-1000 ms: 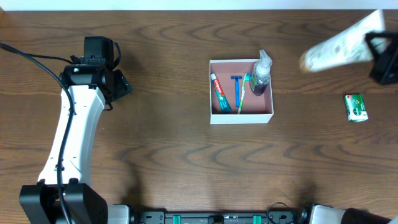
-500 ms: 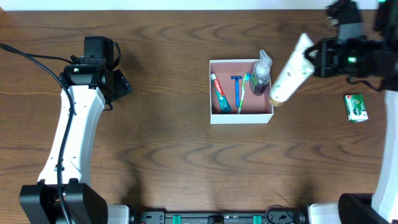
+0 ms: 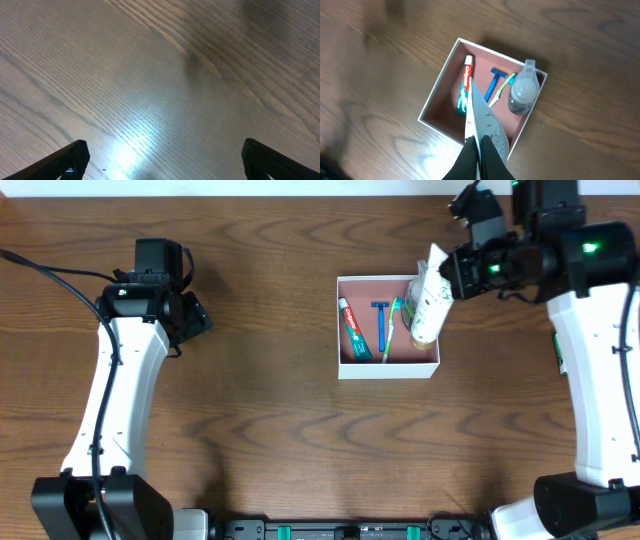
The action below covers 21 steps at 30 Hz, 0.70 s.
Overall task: Pack container
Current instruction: 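Carry the Pantene tube over the box's right side, then lower the Pantene tube upright into the box beside the soap and release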
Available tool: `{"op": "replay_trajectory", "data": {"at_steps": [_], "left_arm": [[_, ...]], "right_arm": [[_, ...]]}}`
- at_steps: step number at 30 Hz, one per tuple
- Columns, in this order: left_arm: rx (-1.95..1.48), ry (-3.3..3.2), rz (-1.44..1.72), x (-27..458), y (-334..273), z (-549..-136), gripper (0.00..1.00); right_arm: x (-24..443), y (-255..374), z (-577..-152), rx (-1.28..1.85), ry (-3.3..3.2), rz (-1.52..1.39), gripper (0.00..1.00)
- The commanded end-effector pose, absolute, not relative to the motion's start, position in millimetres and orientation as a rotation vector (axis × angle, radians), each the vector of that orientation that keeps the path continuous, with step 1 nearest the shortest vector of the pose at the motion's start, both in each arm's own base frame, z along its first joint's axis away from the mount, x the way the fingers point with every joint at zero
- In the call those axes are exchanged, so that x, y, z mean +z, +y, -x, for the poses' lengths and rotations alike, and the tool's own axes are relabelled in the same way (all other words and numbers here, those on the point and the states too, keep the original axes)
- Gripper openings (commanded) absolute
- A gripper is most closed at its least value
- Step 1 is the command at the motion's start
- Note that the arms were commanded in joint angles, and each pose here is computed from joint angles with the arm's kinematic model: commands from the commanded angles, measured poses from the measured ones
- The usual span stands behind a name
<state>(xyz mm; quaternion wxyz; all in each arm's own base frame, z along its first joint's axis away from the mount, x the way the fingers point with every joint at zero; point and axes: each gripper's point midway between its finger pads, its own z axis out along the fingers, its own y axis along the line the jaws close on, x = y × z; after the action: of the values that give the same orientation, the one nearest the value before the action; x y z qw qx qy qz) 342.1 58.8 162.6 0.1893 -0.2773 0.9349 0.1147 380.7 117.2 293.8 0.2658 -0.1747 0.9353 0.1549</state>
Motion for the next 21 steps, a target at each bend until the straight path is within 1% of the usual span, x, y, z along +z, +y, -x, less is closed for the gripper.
{"op": "replay_trajectory", "data": {"at_steps": [1,10,21], "left_arm": [[0.346,2.634,0.79,159.6,62.1,-339.7,0.98],[0.346,2.635,0.79,159.6,62.1,-339.6,0.98],[0.346,2.635,0.79,159.6,62.1,-339.6,0.98]], "right_arm": [[287.2,124.3,-382.6,0.386,2.505,0.529,0.01],[246.8,124.8,-394.5,0.343,2.527,0.531,0.01],[224.0,124.5,-396.1,0.341,2.549,0.525,0.01]]}}
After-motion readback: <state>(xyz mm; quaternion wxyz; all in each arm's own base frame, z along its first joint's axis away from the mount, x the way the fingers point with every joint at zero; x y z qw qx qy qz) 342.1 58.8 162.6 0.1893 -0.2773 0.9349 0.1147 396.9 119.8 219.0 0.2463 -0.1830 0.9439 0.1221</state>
